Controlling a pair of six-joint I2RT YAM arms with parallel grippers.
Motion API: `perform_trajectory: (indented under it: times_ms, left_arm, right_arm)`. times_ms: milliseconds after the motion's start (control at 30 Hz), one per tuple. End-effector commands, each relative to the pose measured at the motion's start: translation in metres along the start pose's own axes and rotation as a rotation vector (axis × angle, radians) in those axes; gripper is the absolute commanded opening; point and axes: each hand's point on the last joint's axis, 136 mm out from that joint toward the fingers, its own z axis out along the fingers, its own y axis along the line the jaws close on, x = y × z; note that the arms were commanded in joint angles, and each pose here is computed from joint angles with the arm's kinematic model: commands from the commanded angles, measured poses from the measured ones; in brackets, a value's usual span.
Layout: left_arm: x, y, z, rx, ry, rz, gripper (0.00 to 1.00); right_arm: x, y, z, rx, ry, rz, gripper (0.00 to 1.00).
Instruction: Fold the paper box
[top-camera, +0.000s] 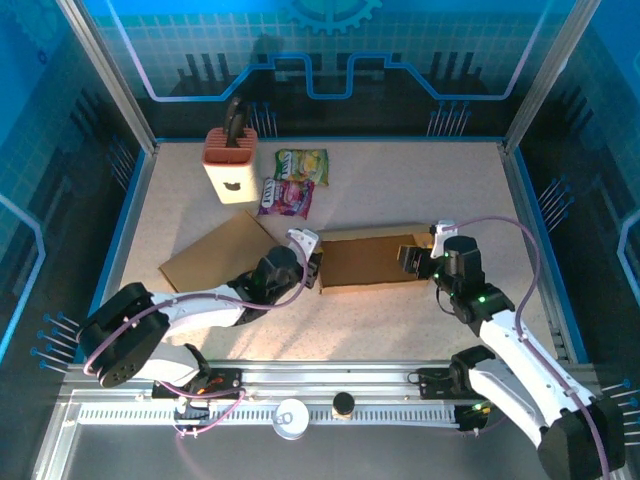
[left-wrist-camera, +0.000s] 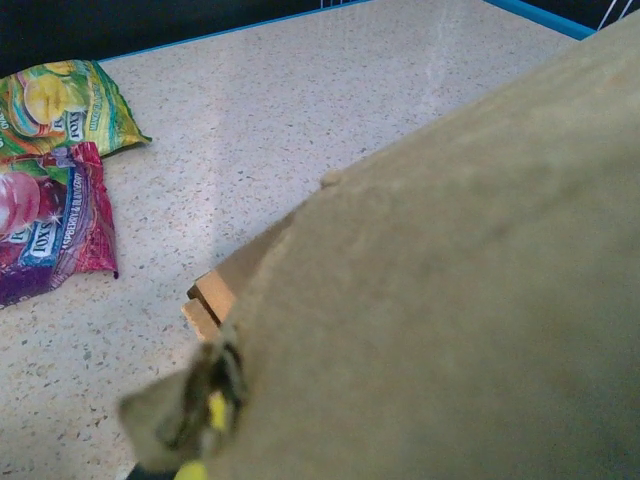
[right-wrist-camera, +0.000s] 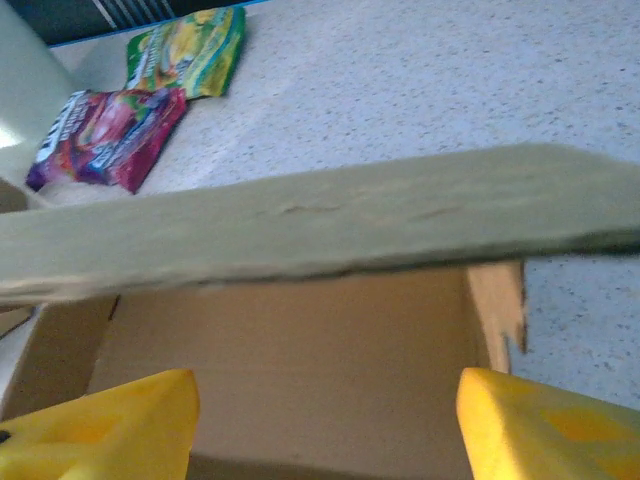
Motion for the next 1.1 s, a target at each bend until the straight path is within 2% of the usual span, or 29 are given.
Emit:
perform_trajectory:
  times_ms: [0, 133, 300, 433, 600, 767, 933, 1067]
  left_arm:
    - [0.024, 0.001, 0.001, -0.014, 0.065, 0.023, 0.00]
    - [0.024, 0.001, 0.001, -0.019, 0.065, 0.020, 0.00]
    - [0.022, 0.000, 0.002, -0.025, 0.064, 0.021, 0.00]
    - [0.022, 0.000, 0.003, -0.026, 0.065, 0.023, 0.00]
    - [0.024, 0.000, 0.003, -0.035, 0.070, 0.028, 0.00]
    - [0.022, 0.001, 0.003, -0.042, 0.065, 0.027, 0.00]
    - [0.019, 0.000, 0.002, -0.042, 0.063, 0.030, 0.00]
    - [0.019, 0.000, 0.001, -0.042, 0.062, 0.033, 0.00]
  right_arm:
    - [0.009, 0.018, -0.011, -0.080, 0.070, 0.050, 0.73]
    - [0.016, 0.020, -0.019, -0.088, 0.114, 0.090, 0.80]
    - [0.018, 0.022, -0.040, -0.091, 0.142, 0.191, 0.81]
    - [0.013, 0.027, -0.061, -0.102, 0.137, 0.308, 0.79]
    - [-0.007, 0.039, -0.079, -0.152, 0.074, 0.560, 0.70]
    - [-0.037, 0.056, -0.076, -0.198, 0.026, 0.809, 0.71]
    - [-0.051, 0.059, -0.065, -0.109, 0.075, 1.002, 0.68]
    - [-0.059, 0.056, -0.057, -0.063, 0.054, 1.073, 0.64]
